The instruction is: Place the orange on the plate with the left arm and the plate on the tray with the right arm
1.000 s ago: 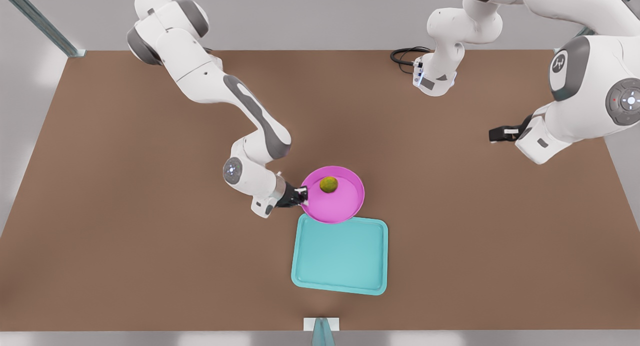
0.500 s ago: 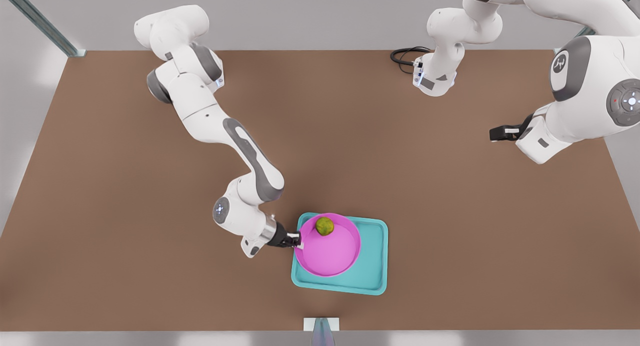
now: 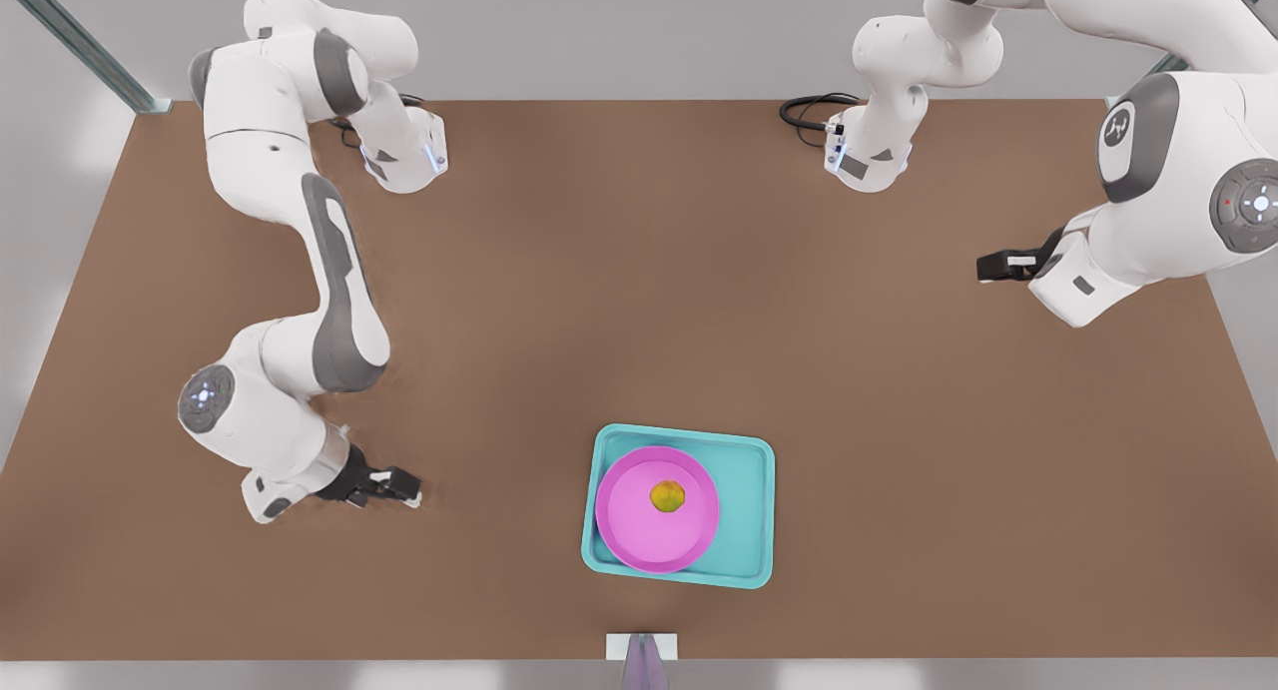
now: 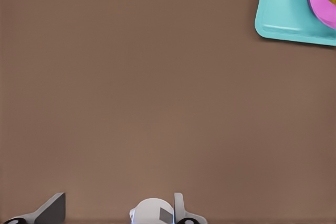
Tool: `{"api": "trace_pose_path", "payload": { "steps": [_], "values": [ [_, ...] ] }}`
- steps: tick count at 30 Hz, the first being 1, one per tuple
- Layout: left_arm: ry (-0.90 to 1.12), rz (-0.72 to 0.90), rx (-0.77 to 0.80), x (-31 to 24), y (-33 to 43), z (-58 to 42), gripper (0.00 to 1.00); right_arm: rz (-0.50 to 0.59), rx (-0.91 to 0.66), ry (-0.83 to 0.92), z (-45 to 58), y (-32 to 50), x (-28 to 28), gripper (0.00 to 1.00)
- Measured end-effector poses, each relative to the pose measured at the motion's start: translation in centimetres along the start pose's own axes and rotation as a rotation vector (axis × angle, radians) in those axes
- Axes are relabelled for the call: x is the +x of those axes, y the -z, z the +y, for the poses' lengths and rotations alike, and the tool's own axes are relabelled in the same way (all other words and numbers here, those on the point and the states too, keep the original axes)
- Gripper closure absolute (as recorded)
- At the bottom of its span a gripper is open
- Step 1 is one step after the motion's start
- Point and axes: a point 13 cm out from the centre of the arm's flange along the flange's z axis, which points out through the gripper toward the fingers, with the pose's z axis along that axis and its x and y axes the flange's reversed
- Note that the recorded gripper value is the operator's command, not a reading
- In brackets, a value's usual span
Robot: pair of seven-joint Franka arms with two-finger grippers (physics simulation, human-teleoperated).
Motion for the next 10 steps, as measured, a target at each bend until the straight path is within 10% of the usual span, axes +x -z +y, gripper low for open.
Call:
{"api": "trace_pose_path", "payload": {
  "steps": [5, 10],
  "values": [
    [-0.002, 0.004, -0.002, 0.2, 0.0, -0.1, 0.0, 0.021, 0.251, 0.047, -9.5, 24.0, 7.9, 0.0],
    [-0.002, 0.006, -0.003, 0.2, 0.0, 0.0, 0.0, 0.142, 0.314, 0.076, -11.2, 27.1, 13.3, 0.0]
  ]
}}
